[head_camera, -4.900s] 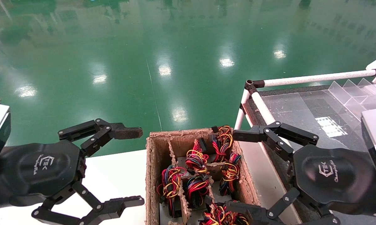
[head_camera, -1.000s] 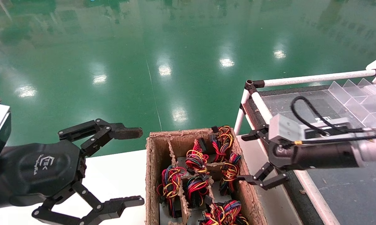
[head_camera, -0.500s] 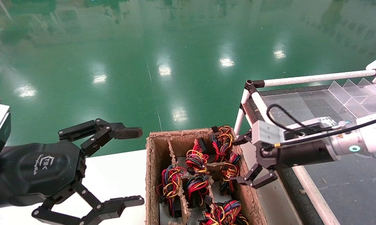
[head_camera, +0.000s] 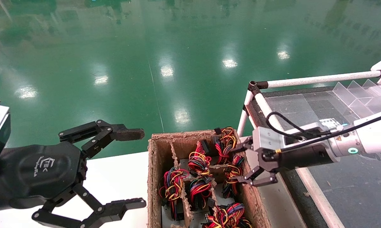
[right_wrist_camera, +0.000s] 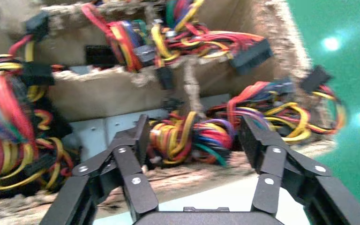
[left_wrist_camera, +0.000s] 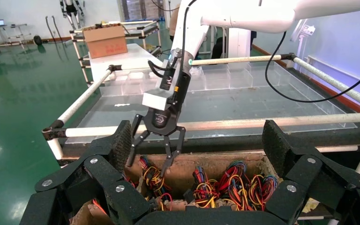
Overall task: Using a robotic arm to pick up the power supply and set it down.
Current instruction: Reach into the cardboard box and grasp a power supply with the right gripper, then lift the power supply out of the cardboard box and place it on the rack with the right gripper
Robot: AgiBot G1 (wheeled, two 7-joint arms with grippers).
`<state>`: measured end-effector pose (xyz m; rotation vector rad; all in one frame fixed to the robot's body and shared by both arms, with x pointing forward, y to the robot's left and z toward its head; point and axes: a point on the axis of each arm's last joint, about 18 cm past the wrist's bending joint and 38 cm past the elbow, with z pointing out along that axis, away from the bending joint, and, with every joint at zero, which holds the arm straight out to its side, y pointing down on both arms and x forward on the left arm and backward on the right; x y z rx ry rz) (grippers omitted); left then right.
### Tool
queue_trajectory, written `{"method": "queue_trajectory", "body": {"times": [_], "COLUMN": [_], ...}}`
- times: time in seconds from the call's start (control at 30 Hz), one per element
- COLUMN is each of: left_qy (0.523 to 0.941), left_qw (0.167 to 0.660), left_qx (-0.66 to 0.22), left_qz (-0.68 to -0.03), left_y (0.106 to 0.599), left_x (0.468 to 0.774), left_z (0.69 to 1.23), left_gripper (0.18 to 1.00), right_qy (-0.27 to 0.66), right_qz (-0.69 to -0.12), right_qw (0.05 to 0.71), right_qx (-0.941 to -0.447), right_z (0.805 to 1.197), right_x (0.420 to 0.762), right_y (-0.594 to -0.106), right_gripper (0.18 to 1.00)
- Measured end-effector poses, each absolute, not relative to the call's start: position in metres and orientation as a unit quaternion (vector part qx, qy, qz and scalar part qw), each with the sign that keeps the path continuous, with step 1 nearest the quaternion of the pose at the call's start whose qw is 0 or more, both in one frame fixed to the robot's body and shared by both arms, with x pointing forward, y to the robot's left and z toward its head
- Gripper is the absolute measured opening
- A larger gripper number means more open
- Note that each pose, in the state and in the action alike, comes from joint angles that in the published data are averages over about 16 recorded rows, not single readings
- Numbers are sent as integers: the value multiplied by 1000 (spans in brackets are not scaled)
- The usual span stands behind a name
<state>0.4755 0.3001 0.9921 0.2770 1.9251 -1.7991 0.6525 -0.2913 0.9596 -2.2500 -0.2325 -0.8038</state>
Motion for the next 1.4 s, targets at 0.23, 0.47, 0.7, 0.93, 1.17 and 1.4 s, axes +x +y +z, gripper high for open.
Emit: {"method": "queue_trajectory", "body": {"times": [0.23, 0.47, 0.7, 0.93, 1.17, 1.4], "left_qy": [705, 705, 705, 705, 705, 705], "left_qw": [244, 244, 244, 244, 244, 244], "left_qx": [101, 101, 101, 101, 101, 101], "left_qz": [-659, -659, -659, -659, -659, -659], "left_y": [300, 300, 300, 300, 300, 300], "left_x": [475, 475, 475, 475, 475, 475], "left_z": [992, 992, 992, 992, 992, 992], "left_gripper": [1001, 1001, 1001, 1001, 1001, 1001], "right_qy": [-94, -93, -96, -106, -120, -136], "right_qz": [-306, -304, -304, -309, -322, -337], "right_qw": [363, 367, 372, 379, 390, 408], "right_qx": [-875, -874, -872, -866, -854, -837], "right_z": [957, 956, 957, 965, 978, 997], "right_x": [653, 653, 652, 649, 642, 629], "right_y": [-293, -294, -295, -296, -295, -295], "right_gripper": [624, 468, 372, 341, 331, 322]}}
